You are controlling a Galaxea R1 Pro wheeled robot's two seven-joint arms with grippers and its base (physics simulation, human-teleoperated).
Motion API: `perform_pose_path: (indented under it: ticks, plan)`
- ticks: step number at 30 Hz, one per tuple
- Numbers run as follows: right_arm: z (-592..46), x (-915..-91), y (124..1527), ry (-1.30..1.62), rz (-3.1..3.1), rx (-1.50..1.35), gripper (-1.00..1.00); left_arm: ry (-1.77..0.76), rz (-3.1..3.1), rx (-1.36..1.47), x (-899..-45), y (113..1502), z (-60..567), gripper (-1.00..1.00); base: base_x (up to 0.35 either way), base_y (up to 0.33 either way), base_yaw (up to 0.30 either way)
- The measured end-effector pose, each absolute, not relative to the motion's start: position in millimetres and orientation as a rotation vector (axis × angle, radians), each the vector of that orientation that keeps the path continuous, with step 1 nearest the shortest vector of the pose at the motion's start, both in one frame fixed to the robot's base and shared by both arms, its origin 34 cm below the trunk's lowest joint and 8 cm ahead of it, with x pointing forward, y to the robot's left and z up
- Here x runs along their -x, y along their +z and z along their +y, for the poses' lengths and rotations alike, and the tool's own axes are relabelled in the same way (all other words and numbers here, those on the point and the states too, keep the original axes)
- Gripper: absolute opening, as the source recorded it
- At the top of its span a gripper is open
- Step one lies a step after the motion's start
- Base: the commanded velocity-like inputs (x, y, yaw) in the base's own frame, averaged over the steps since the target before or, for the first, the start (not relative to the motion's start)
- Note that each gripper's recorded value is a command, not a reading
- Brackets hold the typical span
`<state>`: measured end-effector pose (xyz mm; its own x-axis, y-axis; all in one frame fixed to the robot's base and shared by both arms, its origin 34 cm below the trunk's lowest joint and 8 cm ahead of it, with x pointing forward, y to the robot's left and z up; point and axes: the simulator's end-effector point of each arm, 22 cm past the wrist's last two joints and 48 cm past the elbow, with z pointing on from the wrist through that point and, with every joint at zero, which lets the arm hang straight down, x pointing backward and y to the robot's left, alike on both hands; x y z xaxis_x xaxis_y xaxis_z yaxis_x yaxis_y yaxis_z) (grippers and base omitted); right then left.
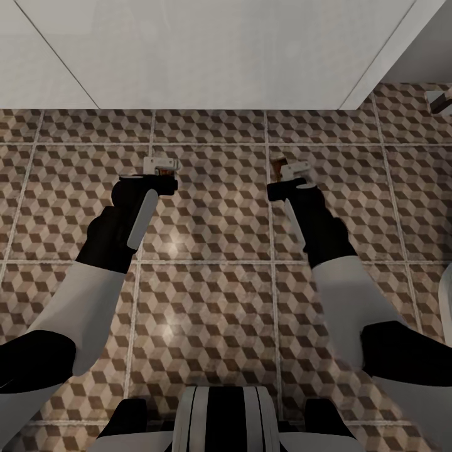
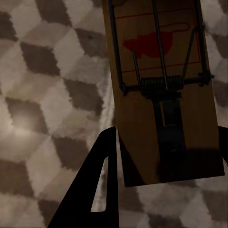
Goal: Take the four mousetraps from the cabinet in the bathroom and place them on the bathroom floor. Make sure all four end up on the same floor surface, and ensure that at least two of them are either under or directly next to the same bathroom sink.
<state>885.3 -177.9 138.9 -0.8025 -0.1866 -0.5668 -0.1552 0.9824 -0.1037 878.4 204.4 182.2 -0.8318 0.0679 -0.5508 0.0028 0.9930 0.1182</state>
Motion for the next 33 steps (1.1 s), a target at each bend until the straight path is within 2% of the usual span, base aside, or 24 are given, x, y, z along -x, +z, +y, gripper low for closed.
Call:
perform_pose_path:
  ticks: [19,33]
  plan:
    - [-177.1,-926.4,150.5,-0.083,2.532,0.260,-1.00,0.117,2.562,-0.047,-875.6,179.3,188.6,-1.00,0.000,0.000,0.000]
    - [-170.4,-928.3,151.4,-0.064,2.531,0.263,-1.00,0.148,2.763,-0.066,-823.7,107.4,185.3,-1.00,0.000,0.000,0.000]
